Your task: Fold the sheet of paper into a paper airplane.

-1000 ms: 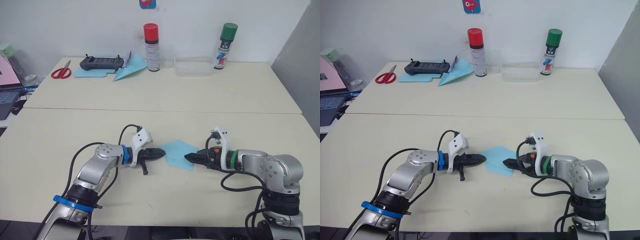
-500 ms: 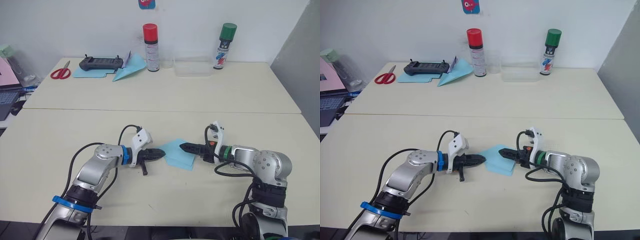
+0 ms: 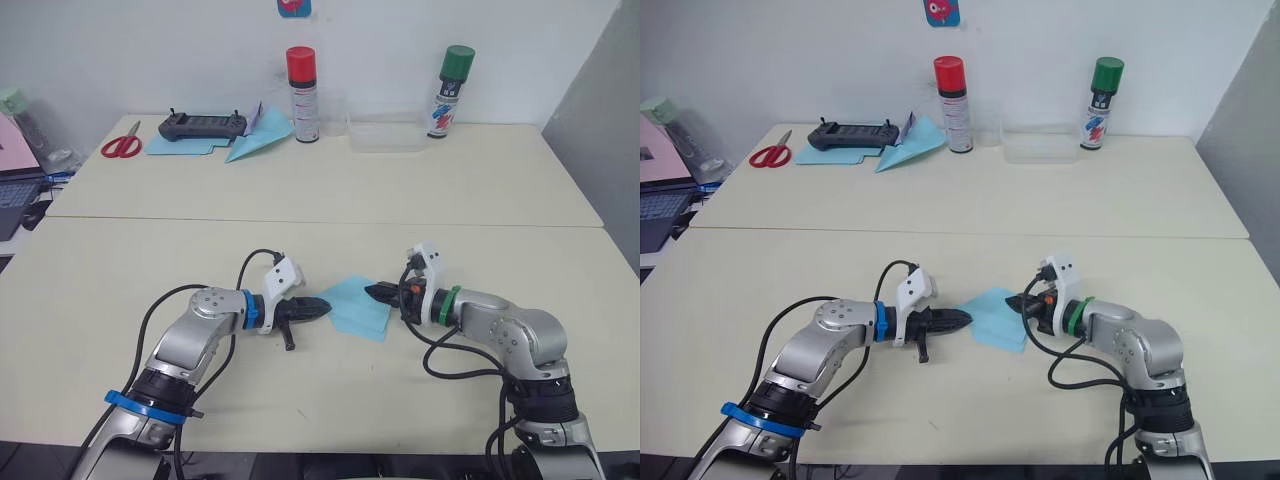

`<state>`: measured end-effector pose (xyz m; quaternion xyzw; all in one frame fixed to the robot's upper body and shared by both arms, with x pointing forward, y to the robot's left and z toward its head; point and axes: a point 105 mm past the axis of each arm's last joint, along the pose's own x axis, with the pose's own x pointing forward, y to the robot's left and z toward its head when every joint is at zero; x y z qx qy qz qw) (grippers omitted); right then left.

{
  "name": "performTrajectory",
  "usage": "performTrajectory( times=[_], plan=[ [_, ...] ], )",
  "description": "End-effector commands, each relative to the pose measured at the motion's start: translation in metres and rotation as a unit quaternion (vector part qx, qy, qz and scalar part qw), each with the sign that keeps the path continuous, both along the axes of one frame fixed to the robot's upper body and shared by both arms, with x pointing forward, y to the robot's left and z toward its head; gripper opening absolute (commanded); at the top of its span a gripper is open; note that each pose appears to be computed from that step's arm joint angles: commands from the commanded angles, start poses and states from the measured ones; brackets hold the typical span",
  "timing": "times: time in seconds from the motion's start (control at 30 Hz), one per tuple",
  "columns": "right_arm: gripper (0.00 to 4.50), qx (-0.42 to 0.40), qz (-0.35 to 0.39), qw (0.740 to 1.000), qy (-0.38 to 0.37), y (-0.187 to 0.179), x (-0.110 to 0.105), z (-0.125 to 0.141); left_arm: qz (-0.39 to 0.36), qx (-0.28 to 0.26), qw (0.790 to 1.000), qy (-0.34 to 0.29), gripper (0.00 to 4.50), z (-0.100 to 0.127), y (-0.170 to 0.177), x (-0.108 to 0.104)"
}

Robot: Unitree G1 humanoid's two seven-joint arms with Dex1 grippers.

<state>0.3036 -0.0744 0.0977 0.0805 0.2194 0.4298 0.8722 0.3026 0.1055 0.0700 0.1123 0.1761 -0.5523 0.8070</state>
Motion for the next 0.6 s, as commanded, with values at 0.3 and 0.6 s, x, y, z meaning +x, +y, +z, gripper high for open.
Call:
performTrajectory(
  times=[0.3,0.6],
  plan=[
    [0.05,-0.069,0.159,0.971,-0.166,0.012,-0.032,0.009,0.002,0.038,0.999,0.036,0.00,-0.022,0.008,-0.004],
    [0.05,-0.172,0.212,0.926,-0.261,0.016,-0.033,-0.014,0.000,0.038,0.999,0.030,0.00,-0.018,0.006,0.000]
  ],
)
